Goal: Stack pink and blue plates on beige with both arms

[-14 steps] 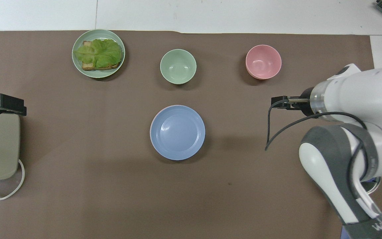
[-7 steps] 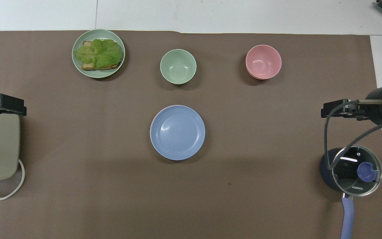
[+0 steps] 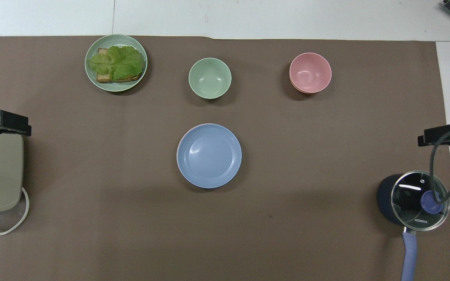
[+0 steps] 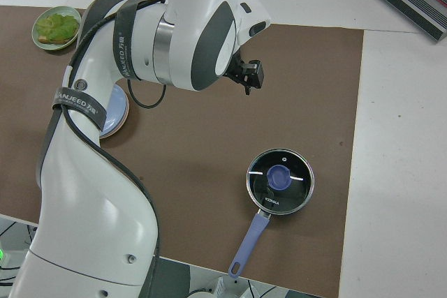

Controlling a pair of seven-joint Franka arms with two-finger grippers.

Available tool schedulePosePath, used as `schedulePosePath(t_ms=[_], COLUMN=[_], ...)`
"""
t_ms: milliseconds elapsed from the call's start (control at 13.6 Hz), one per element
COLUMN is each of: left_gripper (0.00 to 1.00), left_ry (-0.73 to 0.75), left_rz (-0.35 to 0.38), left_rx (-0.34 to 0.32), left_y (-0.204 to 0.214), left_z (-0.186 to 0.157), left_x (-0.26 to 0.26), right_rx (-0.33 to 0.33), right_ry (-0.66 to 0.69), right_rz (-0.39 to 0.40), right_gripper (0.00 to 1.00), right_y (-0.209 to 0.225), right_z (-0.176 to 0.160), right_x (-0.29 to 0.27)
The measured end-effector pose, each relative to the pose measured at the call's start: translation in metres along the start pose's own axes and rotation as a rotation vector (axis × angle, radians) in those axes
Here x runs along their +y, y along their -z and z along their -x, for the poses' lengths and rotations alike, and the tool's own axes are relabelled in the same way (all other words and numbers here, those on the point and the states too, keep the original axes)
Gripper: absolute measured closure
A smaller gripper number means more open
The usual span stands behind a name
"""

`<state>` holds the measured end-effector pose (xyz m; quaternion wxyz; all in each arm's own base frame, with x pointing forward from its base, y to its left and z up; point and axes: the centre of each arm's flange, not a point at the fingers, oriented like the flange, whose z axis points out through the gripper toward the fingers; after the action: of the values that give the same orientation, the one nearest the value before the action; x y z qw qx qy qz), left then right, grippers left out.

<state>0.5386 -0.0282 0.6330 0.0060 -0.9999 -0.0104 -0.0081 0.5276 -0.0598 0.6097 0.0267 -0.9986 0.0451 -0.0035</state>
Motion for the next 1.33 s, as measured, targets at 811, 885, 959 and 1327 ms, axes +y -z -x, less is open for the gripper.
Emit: schedulePosePath(t_ms=[811, 885, 959, 1327], left_gripper=[0.00, 0.00, 0.00, 0.00], left_ry=[0.000, 0.000, 0.000, 0.000], left_rz=[0.000, 0.000, 0.000, 0.000], left_rx=[0.000, 0.000, 0.000, 0.000], left_y=[0.000, 0.000, 0.000, 0.000], left_z=[0.000, 0.000, 0.000, 0.000], left_x=[0.000, 0.000, 0.000, 0.000], right_rx=[0.015, 0.014, 0.011, 0.014], right_ry=[0.054, 0.069, 0.077, 0.114], right_rz=[0.046, 0.062, 0.068, 0.069], right_gripper=[0.00, 0.00, 0.00, 0.00], right_y=[0.065, 0.065, 0.063, 0.045], right_z=[0.016, 0.016, 0.016, 0.010], right_x=[-0.011, -0.010, -0.011, -0.031])
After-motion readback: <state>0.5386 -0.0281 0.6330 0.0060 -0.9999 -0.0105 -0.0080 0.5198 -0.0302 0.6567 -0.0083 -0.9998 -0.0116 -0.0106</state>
